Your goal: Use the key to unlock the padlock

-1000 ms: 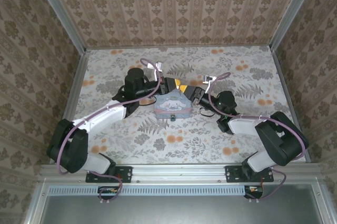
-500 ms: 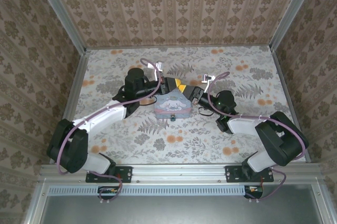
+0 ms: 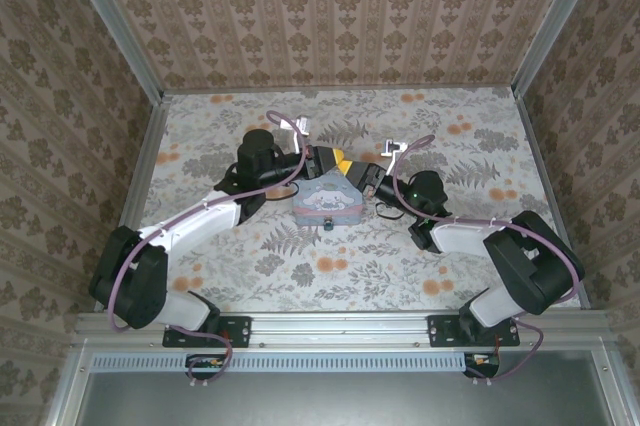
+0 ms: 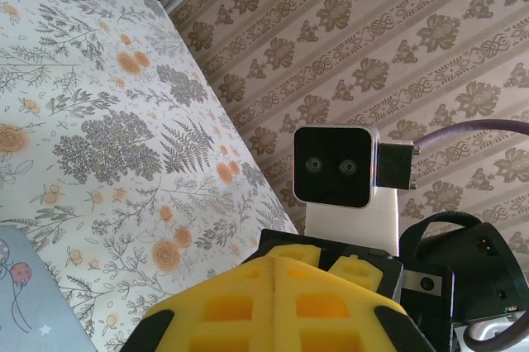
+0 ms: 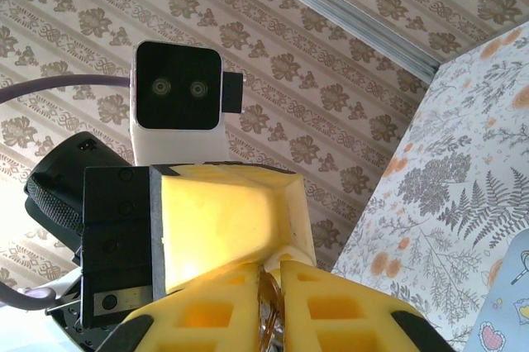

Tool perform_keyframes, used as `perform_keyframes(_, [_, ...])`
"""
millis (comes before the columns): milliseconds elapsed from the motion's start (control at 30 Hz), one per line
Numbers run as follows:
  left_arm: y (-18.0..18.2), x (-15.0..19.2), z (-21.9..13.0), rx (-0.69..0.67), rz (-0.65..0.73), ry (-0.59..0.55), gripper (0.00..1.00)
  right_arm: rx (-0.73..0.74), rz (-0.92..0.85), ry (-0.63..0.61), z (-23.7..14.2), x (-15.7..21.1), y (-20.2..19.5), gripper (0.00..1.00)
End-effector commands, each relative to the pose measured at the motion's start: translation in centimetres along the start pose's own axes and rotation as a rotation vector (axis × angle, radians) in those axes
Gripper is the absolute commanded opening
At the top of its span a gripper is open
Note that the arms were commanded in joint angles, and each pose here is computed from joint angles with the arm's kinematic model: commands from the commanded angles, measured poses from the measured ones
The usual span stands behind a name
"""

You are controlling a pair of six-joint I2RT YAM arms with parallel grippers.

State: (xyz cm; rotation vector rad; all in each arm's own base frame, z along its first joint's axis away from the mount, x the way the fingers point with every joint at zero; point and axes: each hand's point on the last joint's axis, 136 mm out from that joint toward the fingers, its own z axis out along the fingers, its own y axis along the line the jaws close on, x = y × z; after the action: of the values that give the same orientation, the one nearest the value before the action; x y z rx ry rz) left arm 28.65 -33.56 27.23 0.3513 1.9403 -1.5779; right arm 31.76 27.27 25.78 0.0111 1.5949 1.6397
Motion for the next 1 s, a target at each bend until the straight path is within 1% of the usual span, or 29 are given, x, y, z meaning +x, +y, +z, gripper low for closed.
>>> perform_keyframes(0, [-0.6,-0.1,0.3,0.027,0.028,-0.003,0.0,-0.048,-0.014,0.006,0.5,0.0,1.2,0.15])
perform_keyframes(67, [-0.6,-0.1,0.3,0.027,0.026,-0.002,0.0,-0.046,-0.013,0.006,0.5,0.0,1.2,0.14])
perform_keyframes(233, [-0.6,0.0,0.3,0.028,0.023,-0.003,0.0,-0.033,-0.009,-0.007,0.4,-0.2,0.9,0.0])
perform_keyframes(467, [-0.2,0.1,0.0,0.014,0.003,-0.019,0.0,-0.009,0.004,-0.037,0.3,-0.6,0.3,0.0])
perform_keyframes(500, [0.1,-0.1,-0.2,-0.007,-0.004,-0.037,0.06,-0.004,0.007,-0.036,0.2,-0.6,0.2,0.0])
perform_keyframes(667, [1.9,-0.8,-2.8,-0.101,-0.045,-0.125,0.54,0.04,0.042,-0.04,-0.5,-0.4,-1.2,0.0])
perform_keyframes(700, [2.3,-0.7,-3.4,-0.12,-0.052,-0.134,0.6,0.055,0.047,-0.04,-0.6,-0.4,-1.5,0.0])
perform_keyframes(733, [2.5,-0.6,-4.1,-0.137,-0.054,-0.144,0.66,0.067,0.05,-0.036,-0.8,-0.3,-1.7,0.0])
perform_keyframes(833, [3.2,0.7,-5.9,-0.195,-0.049,-0.132,0.75,0.13,0.045,-0.006,-1.0,0.2,-2.6,0.0])
perform_keyframes(900, [3.5,2.0,-6.9,-0.234,-0.03,-0.102,0.8,0.186,0.033,0.019,-1.2,0.4,-3.4,0.0])
perform_keyframes(967, [4.0,3.9,-7.7,-0.301,0.005,-0.039,0.83,0.267,0.026,0.051,-1.4,0.6,-4.7,0.0])
